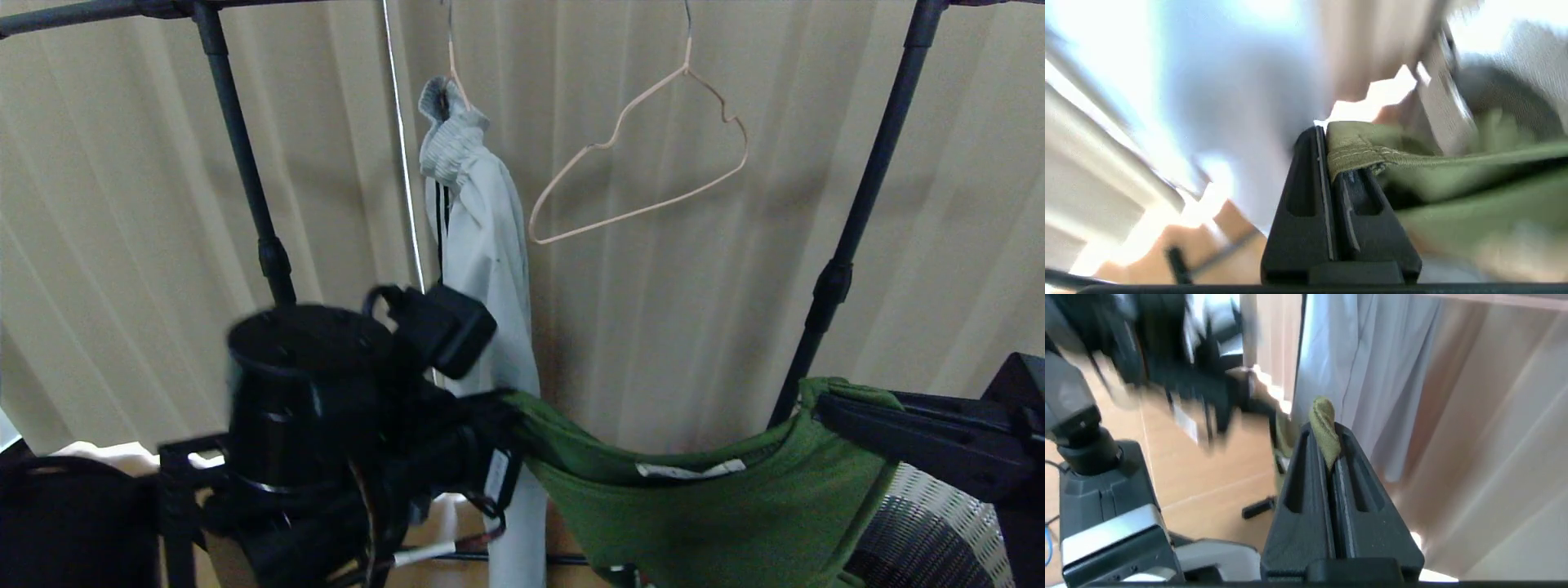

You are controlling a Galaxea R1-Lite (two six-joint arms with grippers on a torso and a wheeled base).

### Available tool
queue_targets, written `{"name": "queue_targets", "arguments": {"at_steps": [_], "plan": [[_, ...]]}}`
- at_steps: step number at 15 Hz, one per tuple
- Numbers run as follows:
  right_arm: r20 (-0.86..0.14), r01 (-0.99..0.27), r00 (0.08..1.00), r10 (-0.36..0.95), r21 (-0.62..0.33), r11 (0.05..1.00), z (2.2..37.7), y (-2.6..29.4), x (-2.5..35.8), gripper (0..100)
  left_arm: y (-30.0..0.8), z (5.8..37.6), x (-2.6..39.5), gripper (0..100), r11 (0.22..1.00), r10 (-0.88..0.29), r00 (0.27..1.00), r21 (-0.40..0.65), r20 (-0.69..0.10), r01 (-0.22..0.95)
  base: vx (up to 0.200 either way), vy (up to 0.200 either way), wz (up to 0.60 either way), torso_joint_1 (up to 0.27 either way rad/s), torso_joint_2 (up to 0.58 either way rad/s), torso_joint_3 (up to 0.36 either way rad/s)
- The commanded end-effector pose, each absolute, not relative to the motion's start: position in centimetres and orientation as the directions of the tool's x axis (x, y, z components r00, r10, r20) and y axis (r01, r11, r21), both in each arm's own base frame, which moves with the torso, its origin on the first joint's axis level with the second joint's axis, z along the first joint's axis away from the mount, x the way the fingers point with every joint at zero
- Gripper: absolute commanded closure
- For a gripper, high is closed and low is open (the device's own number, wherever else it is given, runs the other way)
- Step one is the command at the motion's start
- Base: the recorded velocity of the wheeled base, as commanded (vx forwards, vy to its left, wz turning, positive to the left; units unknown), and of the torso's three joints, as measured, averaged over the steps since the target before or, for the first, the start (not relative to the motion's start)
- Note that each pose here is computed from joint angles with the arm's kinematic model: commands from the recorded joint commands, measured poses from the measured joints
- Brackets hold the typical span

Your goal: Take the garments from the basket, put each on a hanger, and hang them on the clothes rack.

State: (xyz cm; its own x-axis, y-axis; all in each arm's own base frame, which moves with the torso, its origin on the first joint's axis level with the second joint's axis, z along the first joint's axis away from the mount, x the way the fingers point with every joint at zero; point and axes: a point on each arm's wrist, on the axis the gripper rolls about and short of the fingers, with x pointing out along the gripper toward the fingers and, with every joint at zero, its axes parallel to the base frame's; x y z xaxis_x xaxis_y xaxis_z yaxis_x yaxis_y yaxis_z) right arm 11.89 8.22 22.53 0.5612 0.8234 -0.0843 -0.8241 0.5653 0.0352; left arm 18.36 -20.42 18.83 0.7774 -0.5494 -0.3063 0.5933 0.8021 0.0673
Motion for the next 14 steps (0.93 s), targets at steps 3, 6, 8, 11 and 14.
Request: {"name": "queue_targets", "arguments": {"at_steps": [3,6,8,11,14], "plan": [[-0.031,-0.817,0.577,0.816,0.008,0.577,22.4,9.8,14.9,100,-15.0,31.1,17.9,100,0.881,-0.472,0.88,0.021,-0.045,0.473,0.0,0.0,0.0,0.0,0.0,0.0],[-0.035,-0.805,0.593,0.805,0.011,0.593,22.1,9.7,15.2,100,-14.9,28.9,17.4,100,0.873,-0.466,0.862,0.057,-0.2,0.485,0.0,0.0,0.0,0.0,0.0,0.0],[-0.018,-0.801,0.598,0.801,0.005,0.598,22.3,9.6,15.2,100,-15.3,28.6,17.0,100,0.861,-0.484,0.85,0.059,-0.209,0.505,0.0,0.0,0.0,0.0,0.0,0.0],[0.072,-0.782,0.62,0.781,-0.022,0.623,23.9,9.4,15.8,100,-15.2,30.8,17.0,100,0.857,-0.487,0.861,0.108,-0.147,0.503,0.0,0.0,0.0,0.0,0.0,0.0],[0.158,-0.775,0.622,0.767,-0.015,0.632,25.9,9.3,16.3,100,-15.0,33.1,17.1,100,0.86,-0.483,0.872,0.148,-0.077,0.489,0.0,0.0,0.0,0.0,0.0,0.0]]}}
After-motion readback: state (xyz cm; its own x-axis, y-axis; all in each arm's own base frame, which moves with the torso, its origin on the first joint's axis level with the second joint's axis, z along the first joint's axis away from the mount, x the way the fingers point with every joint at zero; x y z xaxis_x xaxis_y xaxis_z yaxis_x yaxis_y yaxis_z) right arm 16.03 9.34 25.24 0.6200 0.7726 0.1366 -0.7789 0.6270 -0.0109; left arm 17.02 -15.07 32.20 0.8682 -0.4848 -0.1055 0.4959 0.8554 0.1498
